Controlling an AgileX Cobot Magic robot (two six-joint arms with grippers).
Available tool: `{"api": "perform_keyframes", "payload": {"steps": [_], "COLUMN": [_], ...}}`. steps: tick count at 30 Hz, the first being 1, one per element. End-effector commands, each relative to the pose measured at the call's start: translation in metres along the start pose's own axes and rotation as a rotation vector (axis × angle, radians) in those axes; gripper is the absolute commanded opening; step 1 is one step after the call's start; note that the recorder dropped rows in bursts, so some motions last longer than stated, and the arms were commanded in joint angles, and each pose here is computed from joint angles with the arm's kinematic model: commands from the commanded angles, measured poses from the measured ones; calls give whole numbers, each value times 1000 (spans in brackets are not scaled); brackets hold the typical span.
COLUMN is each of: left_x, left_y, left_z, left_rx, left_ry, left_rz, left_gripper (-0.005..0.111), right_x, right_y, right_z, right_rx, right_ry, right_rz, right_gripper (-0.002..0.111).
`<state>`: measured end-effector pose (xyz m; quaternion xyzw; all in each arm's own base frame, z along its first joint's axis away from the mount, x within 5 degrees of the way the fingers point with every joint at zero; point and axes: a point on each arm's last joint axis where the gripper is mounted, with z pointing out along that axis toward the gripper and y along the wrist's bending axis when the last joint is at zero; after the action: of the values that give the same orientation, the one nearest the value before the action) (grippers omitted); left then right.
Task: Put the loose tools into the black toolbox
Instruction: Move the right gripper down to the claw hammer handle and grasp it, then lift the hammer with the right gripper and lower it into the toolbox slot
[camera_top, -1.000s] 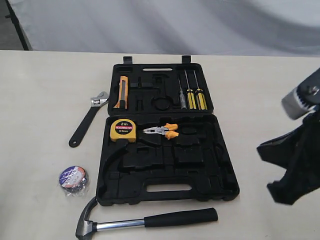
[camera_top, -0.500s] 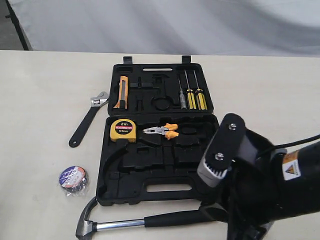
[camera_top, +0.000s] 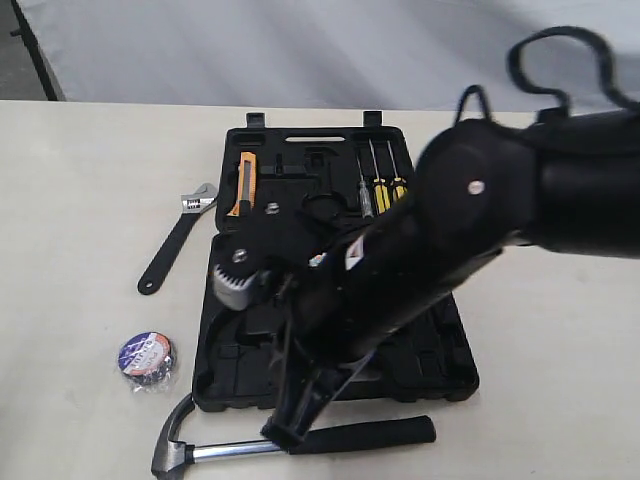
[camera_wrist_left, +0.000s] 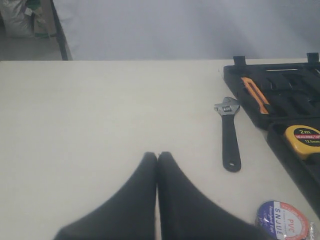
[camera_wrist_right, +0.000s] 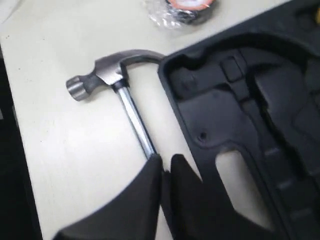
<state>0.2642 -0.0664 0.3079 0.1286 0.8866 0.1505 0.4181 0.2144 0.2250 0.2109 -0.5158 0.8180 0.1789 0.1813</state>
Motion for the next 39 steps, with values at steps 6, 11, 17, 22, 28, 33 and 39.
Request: {"api": "perform_keyframes", "payload": {"steps": [6,11,17,22,28,33,39], "left_x": [2,2,2,2,2,2,2], "left_y": [0,0,0,0,0,0,0], "left_z": [-1,-1,-1,-1,-1,-1,-1], "left_rx": [14,14,14,14,14,14,14], "left_ry": [-7,-7,-7,-7,-7,-7,-7], "left_rz": [-22,-22,-22,-22,-22,-22,-22], "left_gripper": [1,1,1,1,1,1,1], "right_x": [-23,-23,-20,-15,-15,-13,-13], "right_y": [29,34,29,27,27,26,26], "right_z": [64,80,96,107,108,111,111], "right_rx": [-86,-94,-69,-73,-73,-78,-80], "right_ry": [135,155,165,185,187,196,200], "right_rz": [-321,-393,-401,-396,-395,-393,-392], "right_gripper": [41,41,41,41,24,11,7]}}
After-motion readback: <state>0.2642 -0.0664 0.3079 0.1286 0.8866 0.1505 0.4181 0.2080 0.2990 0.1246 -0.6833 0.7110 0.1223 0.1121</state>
